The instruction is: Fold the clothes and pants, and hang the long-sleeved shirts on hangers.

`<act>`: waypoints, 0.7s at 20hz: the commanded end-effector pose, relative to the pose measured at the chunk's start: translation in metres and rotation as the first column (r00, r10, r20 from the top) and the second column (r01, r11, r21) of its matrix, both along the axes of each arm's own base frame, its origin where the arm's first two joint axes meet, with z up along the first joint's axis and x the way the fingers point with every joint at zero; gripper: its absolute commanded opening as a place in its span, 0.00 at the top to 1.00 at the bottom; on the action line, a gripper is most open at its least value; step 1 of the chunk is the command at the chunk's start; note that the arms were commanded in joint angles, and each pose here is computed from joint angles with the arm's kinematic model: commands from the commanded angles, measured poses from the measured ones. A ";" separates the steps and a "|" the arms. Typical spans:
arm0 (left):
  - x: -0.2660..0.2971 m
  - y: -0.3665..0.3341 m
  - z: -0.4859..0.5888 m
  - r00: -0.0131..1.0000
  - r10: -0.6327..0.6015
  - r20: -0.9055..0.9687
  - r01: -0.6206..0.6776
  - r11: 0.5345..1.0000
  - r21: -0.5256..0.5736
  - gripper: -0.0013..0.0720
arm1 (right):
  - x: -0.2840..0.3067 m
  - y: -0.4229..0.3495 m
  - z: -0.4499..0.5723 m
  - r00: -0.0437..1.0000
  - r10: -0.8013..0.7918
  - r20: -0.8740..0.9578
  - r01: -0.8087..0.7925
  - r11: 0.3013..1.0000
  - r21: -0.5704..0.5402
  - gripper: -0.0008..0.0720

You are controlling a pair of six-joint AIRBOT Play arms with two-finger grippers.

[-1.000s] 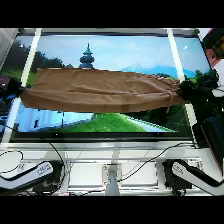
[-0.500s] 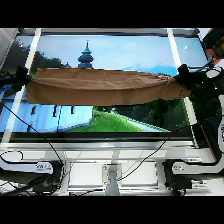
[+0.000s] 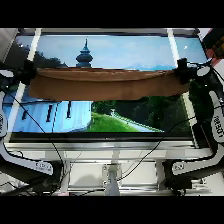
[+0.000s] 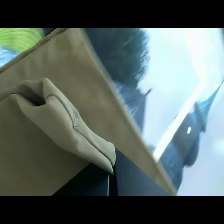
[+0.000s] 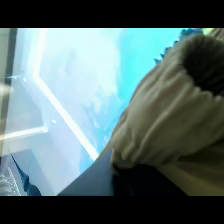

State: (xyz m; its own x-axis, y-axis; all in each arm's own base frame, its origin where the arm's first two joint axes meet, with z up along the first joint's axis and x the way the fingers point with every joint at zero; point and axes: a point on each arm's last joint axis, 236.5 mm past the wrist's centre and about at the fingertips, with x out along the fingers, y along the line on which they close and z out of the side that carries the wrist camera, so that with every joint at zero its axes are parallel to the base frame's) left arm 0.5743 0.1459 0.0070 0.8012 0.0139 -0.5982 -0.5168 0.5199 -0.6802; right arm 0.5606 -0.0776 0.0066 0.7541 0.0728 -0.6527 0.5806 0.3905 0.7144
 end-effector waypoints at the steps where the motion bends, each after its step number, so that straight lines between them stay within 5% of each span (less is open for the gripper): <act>1: 0.019 0.009 0.018 0.994 0.051 0.096 -0.056 0.997 0.051 0.97 | 0.018 -0.004 0.002 0.996 -0.058 0.068 0.058 0.998 0.001 0.94; 11: 0.032 -0.012 -0.034 0.998 0.033 0.044 -0.035 0.998 0.053 0.95 | 0.042 0.015 -0.019 0.988 -0.087 0.125 0.089 0.996 -0.007 0.93; 12: 0.034 -0.009 -0.033 0.997 0.045 0.059 -0.048 0.997 0.059 0.94 | 0.046 0.011 -0.013 0.982 -0.101 0.158 0.105 0.994 -0.018 0.88; 13: 0.037 -0.007 -0.029 0.995 0.057 0.079 -0.063 0.995 0.072 0.86 | 0.049 0.008 -0.008 0.976 -0.113 0.184 0.120 0.992 -0.025 0.70; 14: 0.040 -0.003 -0.023 0.993 0.067 0.102 -0.075 0.994 0.085 0.62 | 0.052 0.003 -0.002 0.969 -0.124 0.212 0.134 0.990 -0.036 0.38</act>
